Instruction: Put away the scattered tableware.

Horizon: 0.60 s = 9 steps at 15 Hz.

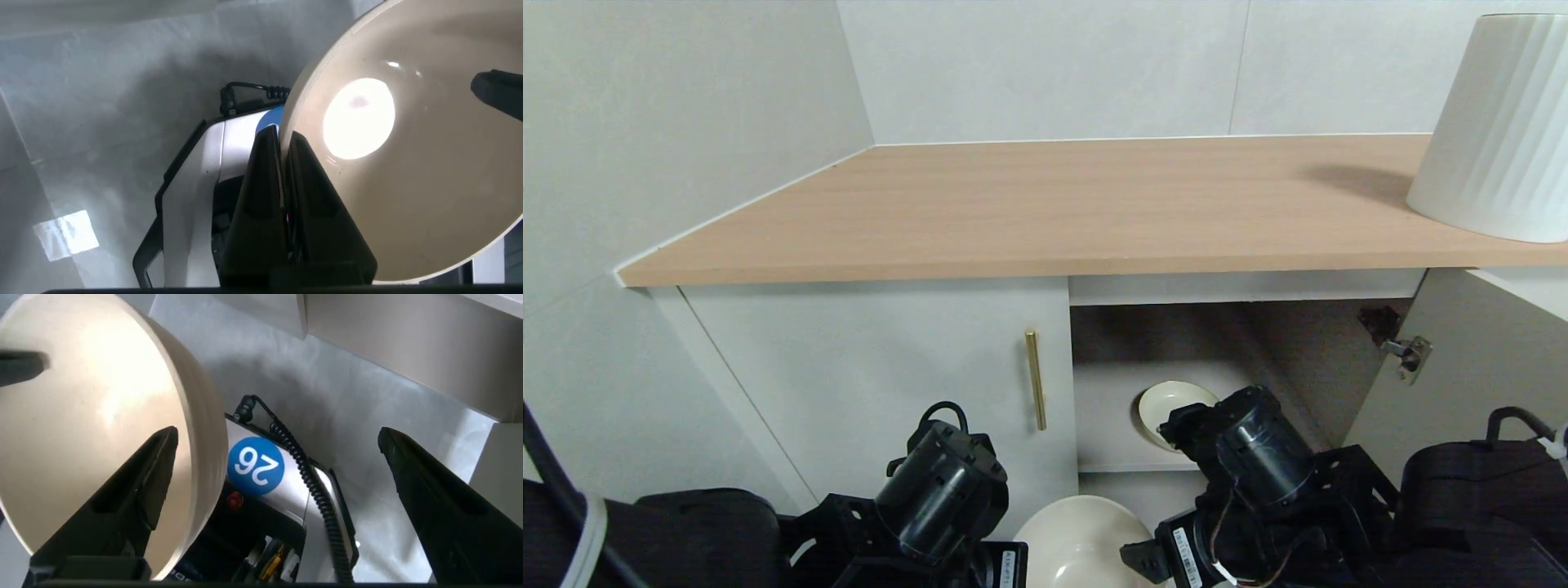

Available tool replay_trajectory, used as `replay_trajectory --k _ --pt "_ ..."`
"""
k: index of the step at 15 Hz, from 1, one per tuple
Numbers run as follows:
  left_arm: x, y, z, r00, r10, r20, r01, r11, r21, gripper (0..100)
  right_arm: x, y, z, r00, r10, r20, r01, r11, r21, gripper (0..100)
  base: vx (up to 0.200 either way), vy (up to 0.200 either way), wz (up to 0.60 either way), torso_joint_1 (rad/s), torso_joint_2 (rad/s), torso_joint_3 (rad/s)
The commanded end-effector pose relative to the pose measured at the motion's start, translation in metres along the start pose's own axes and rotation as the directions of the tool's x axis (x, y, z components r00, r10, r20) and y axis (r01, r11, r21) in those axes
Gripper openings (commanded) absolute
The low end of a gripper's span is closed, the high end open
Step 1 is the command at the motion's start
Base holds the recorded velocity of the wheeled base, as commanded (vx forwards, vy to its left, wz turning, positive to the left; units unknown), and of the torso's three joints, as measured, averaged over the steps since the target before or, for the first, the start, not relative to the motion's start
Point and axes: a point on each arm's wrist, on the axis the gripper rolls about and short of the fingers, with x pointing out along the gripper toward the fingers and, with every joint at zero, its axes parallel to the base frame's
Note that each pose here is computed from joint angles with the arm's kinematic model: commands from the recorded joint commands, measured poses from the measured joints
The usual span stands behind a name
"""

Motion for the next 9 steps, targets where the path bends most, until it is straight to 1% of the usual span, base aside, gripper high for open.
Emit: replay_trajectory --k 1,2,9 --pt "0.0006 0.0 -0.0001 1.0 0.001 -0.001 -0.001 1.0 0.0 0 0.0018 -0.0001 -0.0011 1.0 -0.003 -0.006 0.003 1.0 -0.001 100 0.0 0.0 0.0 0.0 0.0 0.0" --pt "0.0006 0.0 -0.0001 1.0 0.001 -0.001 -0.001 1.0 0.001 0 0.0018 -0.0001 -0.0011 1.0 -0.003 -0.006 0.003 1.0 -0.001 0 0.0 0.0 0.0 0.0 0.0 0.0" --pt "0.0011 0.0004 -0.0007 1.0 0.004 -0.005 -0.004 1.0 0.002 0 0.0036 -0.0004 -0.0023 1.0 -0.004 -0.014 0.004 1.0 -0.002 0 0.0 0.0 0.0 0.0 0.0 0.0"
